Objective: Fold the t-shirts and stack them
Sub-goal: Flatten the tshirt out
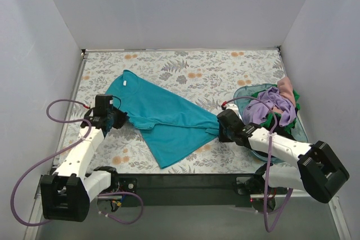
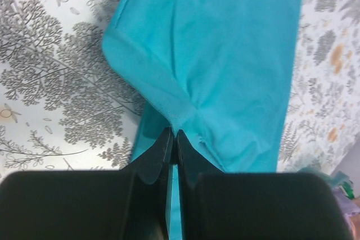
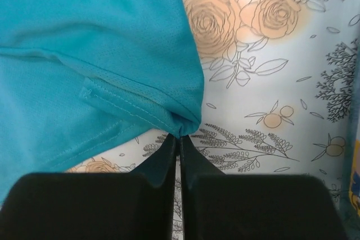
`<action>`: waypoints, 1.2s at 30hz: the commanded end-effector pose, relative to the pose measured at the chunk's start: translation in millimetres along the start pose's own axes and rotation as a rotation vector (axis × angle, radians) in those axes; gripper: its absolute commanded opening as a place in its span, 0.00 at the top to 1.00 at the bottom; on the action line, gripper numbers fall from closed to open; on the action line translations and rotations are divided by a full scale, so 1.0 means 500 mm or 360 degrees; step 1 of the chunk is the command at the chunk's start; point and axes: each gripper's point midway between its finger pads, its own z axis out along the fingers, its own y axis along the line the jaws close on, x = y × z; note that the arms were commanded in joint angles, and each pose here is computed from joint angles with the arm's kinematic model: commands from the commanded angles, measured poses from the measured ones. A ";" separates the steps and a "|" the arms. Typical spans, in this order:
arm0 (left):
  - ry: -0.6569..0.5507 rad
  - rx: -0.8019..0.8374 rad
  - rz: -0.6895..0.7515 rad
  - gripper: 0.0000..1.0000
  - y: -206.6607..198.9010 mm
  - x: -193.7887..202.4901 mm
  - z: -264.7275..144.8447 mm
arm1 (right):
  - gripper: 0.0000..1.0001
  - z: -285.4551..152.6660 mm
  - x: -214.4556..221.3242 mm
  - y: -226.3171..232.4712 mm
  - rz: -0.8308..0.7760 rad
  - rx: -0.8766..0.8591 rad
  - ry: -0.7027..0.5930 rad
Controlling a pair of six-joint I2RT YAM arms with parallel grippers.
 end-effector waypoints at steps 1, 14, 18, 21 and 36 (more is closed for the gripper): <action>-0.0108 0.0115 0.0024 1.00 -0.053 -0.041 -0.039 | 0.98 -0.029 -0.100 0.018 0.0004 0.0018 -0.0249; -0.0668 0.0820 0.0018 1.00 -0.300 -0.228 -0.453 | 0.99 -0.416 -0.374 0.101 -0.0163 -0.0471 -0.1100; -0.0847 0.1139 0.0033 1.00 -0.354 -0.260 -0.655 | 0.99 -0.616 -0.432 0.119 -0.0219 -0.0713 -0.1401; -0.1003 0.1391 0.0095 1.00 -0.383 -0.274 -0.817 | 0.99 -0.768 -0.441 0.138 -0.0313 -0.0967 -0.1580; -0.1446 0.1814 0.0135 1.00 -0.385 -0.301 -1.110 | 0.99 -1.043 -0.400 0.170 -0.0587 -0.1510 -0.1845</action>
